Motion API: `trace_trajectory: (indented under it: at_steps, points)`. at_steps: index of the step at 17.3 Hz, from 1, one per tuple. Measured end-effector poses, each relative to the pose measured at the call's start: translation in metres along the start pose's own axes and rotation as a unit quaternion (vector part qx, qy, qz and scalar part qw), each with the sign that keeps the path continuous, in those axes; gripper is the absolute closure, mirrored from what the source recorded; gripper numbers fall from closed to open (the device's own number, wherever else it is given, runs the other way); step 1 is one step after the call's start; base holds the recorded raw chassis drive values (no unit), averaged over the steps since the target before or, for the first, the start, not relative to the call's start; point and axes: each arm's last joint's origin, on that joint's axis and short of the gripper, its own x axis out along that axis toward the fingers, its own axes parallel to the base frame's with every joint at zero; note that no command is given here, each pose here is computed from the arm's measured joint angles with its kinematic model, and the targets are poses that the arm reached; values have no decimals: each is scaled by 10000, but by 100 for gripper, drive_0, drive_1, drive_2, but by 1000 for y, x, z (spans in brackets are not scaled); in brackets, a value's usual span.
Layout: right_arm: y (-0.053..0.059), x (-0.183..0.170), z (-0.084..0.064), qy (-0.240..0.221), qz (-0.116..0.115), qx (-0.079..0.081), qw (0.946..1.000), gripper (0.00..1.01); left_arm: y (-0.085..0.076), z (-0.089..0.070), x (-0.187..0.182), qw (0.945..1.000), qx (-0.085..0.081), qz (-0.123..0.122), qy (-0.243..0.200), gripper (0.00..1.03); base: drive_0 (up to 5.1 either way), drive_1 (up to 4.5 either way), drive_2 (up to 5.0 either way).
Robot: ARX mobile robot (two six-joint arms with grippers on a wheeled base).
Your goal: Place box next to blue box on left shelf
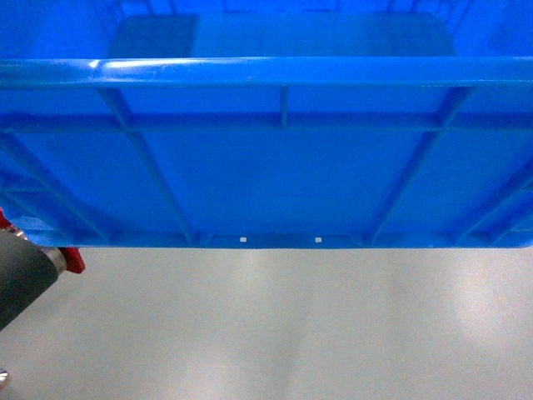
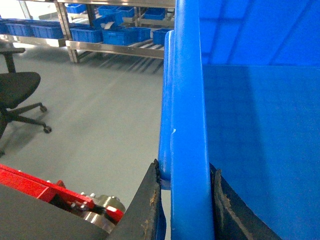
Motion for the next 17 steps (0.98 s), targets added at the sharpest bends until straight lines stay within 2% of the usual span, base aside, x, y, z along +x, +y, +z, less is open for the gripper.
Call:
trace_trajectory:
  at_steps: [16, 17]
  points:
    - [0, 0, 0, 15, -1, -4, 10000, 83, -1, 0, 0, 10000, 8, -19, 11, 86, -146, -146, -146]
    - [0, -1, 0, 0, -2, -2, 10000, 83, 0, 0, -1, 10000, 7, -2, 7, 86, -1, 433, -434]
